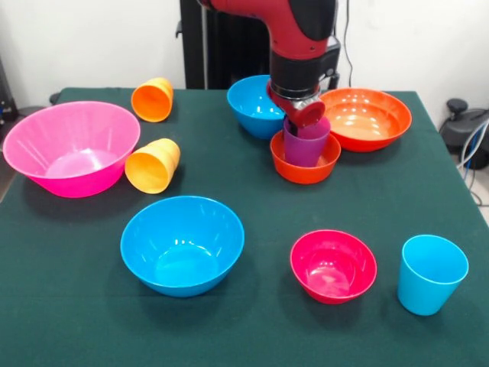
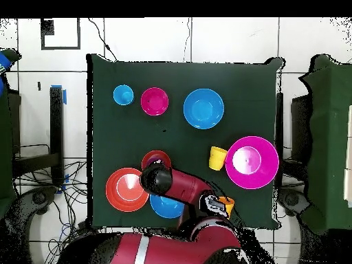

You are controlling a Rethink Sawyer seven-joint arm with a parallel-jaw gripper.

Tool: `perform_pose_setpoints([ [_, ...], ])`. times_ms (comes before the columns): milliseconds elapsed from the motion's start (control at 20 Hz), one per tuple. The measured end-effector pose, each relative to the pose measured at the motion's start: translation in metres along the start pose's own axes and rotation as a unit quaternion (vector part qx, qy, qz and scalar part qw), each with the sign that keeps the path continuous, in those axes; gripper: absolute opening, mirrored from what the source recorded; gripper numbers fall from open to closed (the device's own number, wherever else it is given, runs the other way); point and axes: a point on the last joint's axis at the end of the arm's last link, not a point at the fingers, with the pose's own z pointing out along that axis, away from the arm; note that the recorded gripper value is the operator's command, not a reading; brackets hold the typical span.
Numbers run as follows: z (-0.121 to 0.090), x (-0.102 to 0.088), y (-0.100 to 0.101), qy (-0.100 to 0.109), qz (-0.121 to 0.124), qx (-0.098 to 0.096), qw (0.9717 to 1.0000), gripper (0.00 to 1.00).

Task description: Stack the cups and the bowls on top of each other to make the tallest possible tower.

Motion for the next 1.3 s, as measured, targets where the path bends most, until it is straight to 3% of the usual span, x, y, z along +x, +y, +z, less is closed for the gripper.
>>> perform_pose_setpoints([
  [350, -0.001, -0.011, 0.005, -0.017, -0.041, -0.010, 0.9990, 0.00],
  [600, -0.001, -0.026, 0.012, -0.023, -0.051, -0.021, 0.9982, 0.00],
  [1300, -0.002, -0.044, 0.019, -0.006, -0.099, -0.021, 0.9948, 0.00],
])
